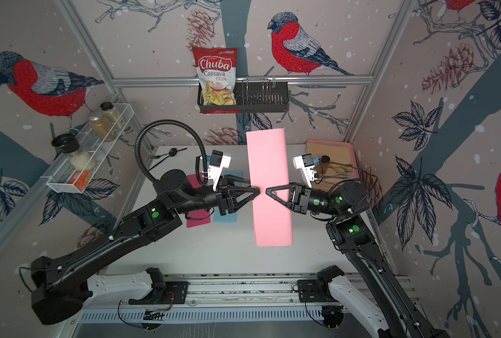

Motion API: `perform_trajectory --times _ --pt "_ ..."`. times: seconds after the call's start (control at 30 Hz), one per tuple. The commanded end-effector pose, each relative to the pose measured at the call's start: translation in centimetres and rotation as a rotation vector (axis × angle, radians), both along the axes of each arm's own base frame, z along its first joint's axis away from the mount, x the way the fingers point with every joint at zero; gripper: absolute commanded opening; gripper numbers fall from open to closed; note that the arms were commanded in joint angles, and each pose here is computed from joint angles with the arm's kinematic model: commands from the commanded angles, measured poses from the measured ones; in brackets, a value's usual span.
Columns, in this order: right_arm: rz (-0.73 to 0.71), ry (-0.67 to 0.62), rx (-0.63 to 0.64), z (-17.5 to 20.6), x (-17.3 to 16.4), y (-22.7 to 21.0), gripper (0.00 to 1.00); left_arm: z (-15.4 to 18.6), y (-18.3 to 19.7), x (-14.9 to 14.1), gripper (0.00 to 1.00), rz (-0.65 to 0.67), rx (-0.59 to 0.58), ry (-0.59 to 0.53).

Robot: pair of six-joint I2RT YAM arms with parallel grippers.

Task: Fold the rectangular paper in half along the long edge
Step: Fold the paper.

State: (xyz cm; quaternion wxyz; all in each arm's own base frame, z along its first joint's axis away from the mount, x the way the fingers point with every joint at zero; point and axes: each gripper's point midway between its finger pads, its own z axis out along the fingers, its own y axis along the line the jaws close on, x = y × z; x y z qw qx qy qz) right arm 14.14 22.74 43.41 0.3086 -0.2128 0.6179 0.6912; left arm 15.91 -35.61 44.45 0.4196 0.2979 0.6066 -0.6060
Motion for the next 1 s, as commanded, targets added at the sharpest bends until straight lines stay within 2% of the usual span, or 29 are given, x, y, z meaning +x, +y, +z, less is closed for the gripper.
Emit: perform_trajectory --times 0.0,0.2,0.37,0.8,0.97 --pt "-0.009 -0.053 0.016 0.7 -0.1 0.0 0.24 1.6 -0.1 -0.4 0.46 -0.021 -0.053 -0.039" --pt "-0.016 -0.062 0.017 1.0 -0.2 -0.1 0.24 1.6 0.0 -0.5 0.44 -0.020 -0.052 -0.038" --pt "-0.019 -0.062 0.017 0.9 0.0 0.0 0.24 1.6 0.0 -0.5 0.25 -0.023 -0.053 -0.038" --pt "-0.016 -0.074 -0.032 0.1 -0.7 -0.1 0.28 1.6 -0.1 -0.6 0.00 -0.029 -0.054 -0.039" --pt "-0.004 -0.081 -0.051 -0.4 -1.1 -0.2 0.33 1.7 0.1 -0.6 0.00 -0.019 -0.058 -0.041"
